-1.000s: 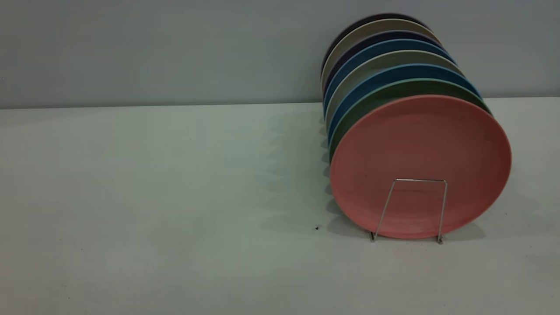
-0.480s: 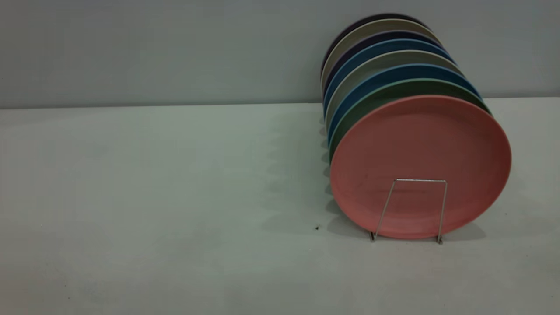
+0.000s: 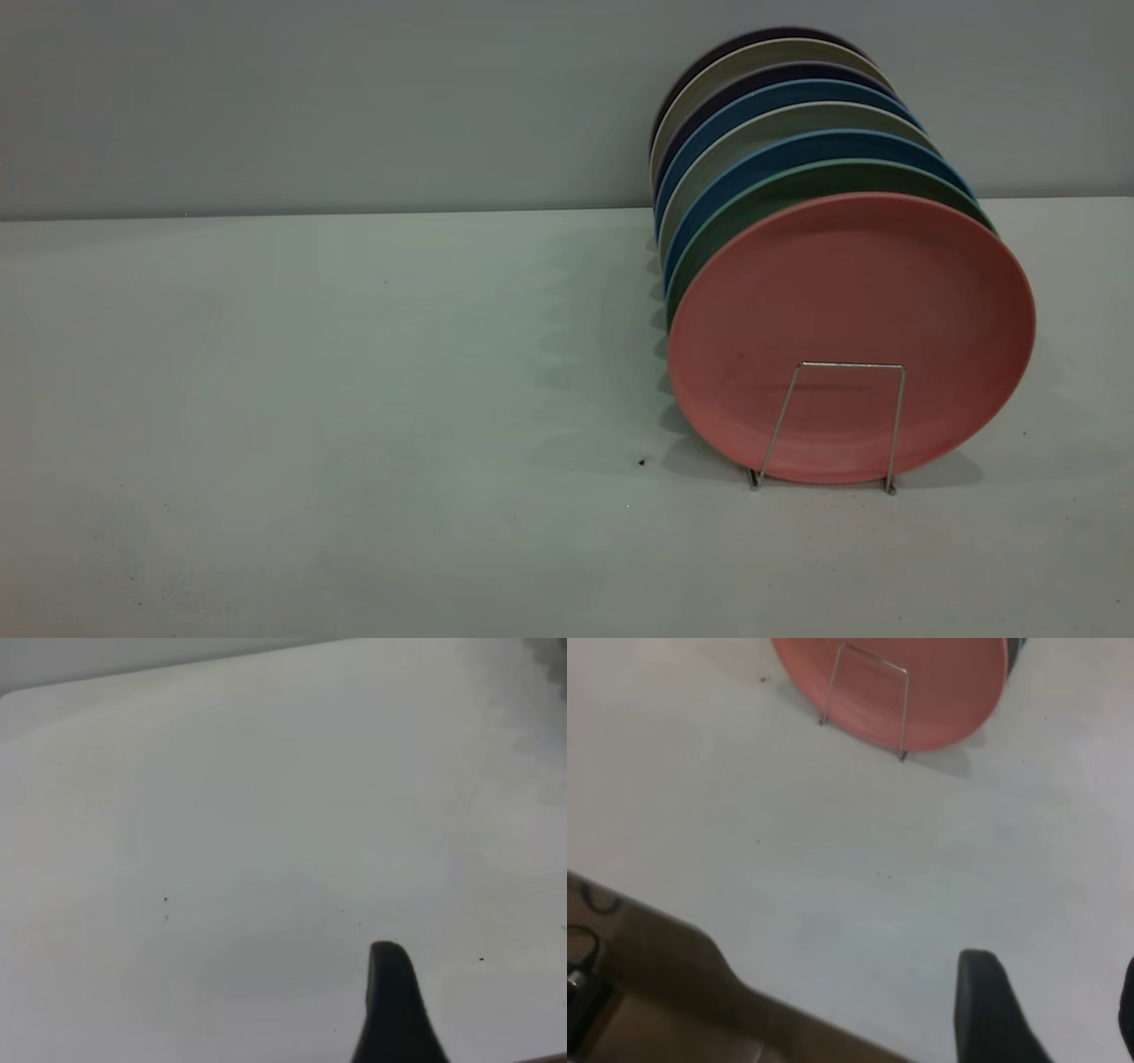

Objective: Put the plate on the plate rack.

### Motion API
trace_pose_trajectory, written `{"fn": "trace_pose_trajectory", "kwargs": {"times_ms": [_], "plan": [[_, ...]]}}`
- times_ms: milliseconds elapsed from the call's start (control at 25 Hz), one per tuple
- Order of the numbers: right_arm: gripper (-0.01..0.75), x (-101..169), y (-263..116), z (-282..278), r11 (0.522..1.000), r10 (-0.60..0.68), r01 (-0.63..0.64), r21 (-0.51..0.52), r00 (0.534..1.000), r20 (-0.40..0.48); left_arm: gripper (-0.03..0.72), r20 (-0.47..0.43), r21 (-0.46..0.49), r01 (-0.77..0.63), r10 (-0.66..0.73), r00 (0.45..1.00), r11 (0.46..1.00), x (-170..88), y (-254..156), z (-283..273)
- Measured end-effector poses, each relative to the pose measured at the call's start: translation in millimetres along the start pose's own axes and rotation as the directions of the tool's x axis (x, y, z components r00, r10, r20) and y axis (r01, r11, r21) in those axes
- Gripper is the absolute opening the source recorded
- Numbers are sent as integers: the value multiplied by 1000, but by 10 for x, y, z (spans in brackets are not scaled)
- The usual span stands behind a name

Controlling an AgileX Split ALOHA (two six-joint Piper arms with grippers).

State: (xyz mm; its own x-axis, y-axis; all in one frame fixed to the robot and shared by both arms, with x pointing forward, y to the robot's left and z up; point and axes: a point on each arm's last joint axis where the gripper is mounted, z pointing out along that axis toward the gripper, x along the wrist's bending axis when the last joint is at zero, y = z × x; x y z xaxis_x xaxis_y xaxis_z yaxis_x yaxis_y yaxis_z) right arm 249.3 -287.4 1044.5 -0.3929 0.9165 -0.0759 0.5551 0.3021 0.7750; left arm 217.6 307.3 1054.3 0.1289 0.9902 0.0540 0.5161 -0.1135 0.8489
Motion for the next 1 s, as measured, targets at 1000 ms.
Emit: {"fn": "trace_pose_trajectory", "kwargs": {"times_ms": [1000], "plan": [[239,5,-30,11,1000,19,-19,7,1000,-1,518,10,115,20,-21,1000,993,-18,-155,157]]}}
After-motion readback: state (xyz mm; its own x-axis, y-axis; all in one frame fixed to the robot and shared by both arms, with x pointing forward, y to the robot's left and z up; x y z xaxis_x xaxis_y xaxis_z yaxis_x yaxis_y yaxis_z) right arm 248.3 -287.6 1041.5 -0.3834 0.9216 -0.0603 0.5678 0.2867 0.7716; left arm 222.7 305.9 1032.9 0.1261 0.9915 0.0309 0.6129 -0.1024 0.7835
